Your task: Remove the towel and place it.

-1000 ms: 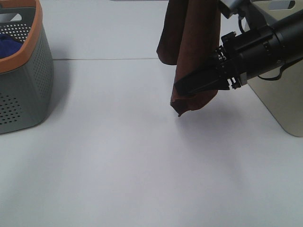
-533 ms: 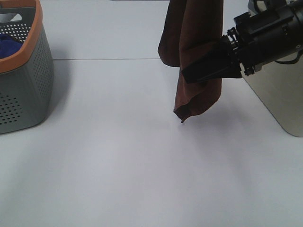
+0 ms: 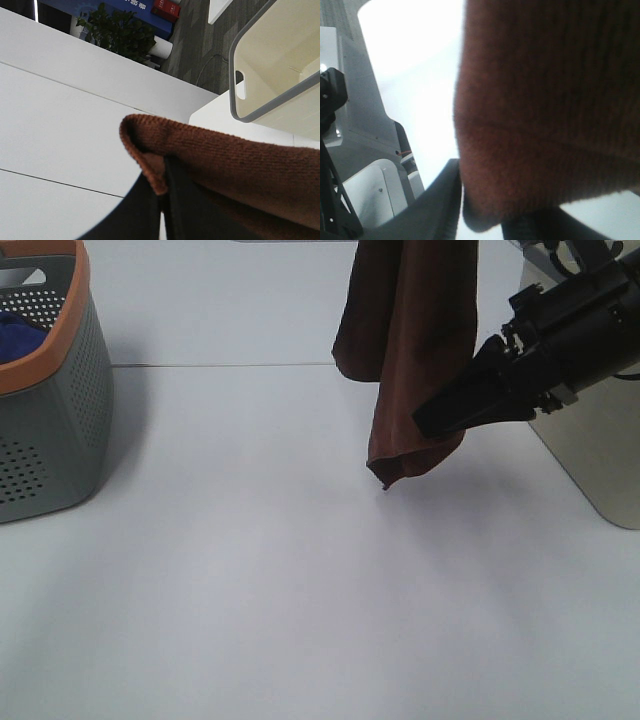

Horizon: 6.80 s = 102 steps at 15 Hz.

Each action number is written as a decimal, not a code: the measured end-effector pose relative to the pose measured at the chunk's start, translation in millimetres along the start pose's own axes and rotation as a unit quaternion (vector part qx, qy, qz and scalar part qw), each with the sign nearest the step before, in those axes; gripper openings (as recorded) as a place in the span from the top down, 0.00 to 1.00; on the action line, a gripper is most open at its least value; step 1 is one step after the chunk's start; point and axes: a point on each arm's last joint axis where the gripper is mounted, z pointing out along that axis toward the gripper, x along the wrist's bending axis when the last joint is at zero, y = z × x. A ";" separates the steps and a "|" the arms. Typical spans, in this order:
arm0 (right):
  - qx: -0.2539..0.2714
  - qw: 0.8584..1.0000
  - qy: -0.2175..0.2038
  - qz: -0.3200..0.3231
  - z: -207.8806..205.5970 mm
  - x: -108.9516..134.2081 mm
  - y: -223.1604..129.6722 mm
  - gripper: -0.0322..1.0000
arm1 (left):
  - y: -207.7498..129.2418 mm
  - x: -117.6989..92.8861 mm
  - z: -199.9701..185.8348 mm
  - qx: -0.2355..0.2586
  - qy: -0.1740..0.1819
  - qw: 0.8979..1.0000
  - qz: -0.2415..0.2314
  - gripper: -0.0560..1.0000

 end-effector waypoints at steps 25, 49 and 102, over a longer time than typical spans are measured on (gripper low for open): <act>-0.080 0.989 -0.125 0.029 -39.6 6.7 17.1 0.97 | -89.5 -2.7 -7.1 0.183 -0.100 0.964 -0.166 0.95; 0.159 0.984 -0.029 -0.070 66.5 -105.7 62.7 0.97 | -244.6 -126.1 31.9 0.381 -0.304 0.844 -0.223 0.95; 0.011 0.937 -0.288 0.196 -93.3 4.4 102.0 0.25 | -160.1 5.6 -28.7 0.444 -0.131 0.756 -0.462 0.05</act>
